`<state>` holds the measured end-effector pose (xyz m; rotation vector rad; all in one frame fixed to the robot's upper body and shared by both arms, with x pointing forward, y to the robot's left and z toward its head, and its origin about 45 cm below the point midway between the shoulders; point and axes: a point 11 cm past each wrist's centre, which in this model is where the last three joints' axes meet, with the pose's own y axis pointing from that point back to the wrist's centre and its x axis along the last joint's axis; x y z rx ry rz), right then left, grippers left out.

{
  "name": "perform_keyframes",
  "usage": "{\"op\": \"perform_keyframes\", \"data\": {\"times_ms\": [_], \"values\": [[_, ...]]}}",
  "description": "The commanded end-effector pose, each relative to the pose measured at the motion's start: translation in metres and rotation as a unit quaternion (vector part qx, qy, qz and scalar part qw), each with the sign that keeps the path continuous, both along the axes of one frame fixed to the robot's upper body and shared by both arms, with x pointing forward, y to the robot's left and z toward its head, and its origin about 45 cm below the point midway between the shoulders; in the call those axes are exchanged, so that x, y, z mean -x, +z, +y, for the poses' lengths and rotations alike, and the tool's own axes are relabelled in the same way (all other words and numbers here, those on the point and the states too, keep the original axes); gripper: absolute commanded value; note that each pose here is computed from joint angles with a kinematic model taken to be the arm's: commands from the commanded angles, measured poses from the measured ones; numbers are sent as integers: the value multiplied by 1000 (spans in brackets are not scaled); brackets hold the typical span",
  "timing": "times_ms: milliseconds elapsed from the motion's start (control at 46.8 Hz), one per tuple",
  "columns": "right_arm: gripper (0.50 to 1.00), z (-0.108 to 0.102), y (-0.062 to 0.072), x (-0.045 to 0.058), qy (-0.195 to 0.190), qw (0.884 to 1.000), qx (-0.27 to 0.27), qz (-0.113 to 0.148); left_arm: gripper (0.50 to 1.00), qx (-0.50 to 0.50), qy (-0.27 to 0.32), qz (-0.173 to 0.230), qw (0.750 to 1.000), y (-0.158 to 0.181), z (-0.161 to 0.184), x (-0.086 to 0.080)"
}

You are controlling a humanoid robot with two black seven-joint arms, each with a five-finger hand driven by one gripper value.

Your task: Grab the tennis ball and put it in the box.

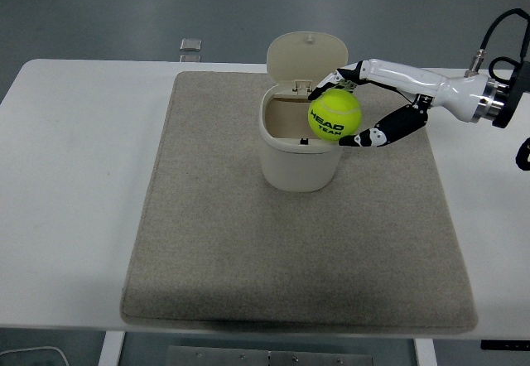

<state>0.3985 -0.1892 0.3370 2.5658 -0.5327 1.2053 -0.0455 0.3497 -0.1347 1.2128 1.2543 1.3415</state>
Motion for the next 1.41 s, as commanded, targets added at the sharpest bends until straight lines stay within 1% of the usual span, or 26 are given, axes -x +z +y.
{"op": "perform_keyframes", "data": {"times_ms": [0, 128, 256, 363, 620, 726, 769, 833, 919, 940, 1004, 1068, 1132, 1239, 1389], "values": [[500, 7, 0, -2, -1, 1000, -1, 0, 992, 0, 0, 0, 1000, 0, 0, 0], [500, 16, -5, -7, -20, 1000, 4, 8, 992, 0, 0, 0, 1000, 0, 0, 0], [500, 22, 0, -14, -44, 999, -3, 10, 992, 0, 0, 0, 1000, 0, 0, 0], [500, 26, -1, -16, -50, 999, -4, 16, 992, -1, 0, 0, 1000, 0, 0, 0], [500, 27, -2, -17, -54, 998, -5, 16, 992, 0, 0, 0, 1000, 0, 0, 0], [551, 26, -4, -17, -56, 998, -4, 18, 992, 0, 0, 0, 1000, 0, 0, 0], [588, 25, -6, -18, -59, 998, -3, 19, 992, 0, 0, 0, 1000, 0, 0, 0], [623, 23, -9, -20, -70, 997, 2, 20, 992, 0, 0, 0, 1000, 0, 0, 0], [729, 22, -11, -22, -83, 996, 5, 19, 992, 0, 0, 0, 1000, 0, 0, 0], [743, 21, -11, -22, -84, 996, 5, 19, 992, 0, 0, 0, 1000, 0, 0, 0], [756, 21, -13, -22, -86, 996, 6, 20, 992, 0, 0, 0, 1000, 0, 0, 0], [801, 21, -13, -22, -85, 996, 7, 21, 992, 0, 0, 0, 1000, 0, 0, 0], [827, 21, -15, -21, -85, 996, 8, 23, 992, 0, 0, 0, 1000, 0, 0, 0], [850, 20, -18, -20, -83, 996, 8, 28, 992, 0, 0, 0, 1000, 0, 0, 0], [860, 19, -20, -19, -82, 996, 10, 32, 992, 0, 0, 0, 1000, 0, 0, 0]]}}
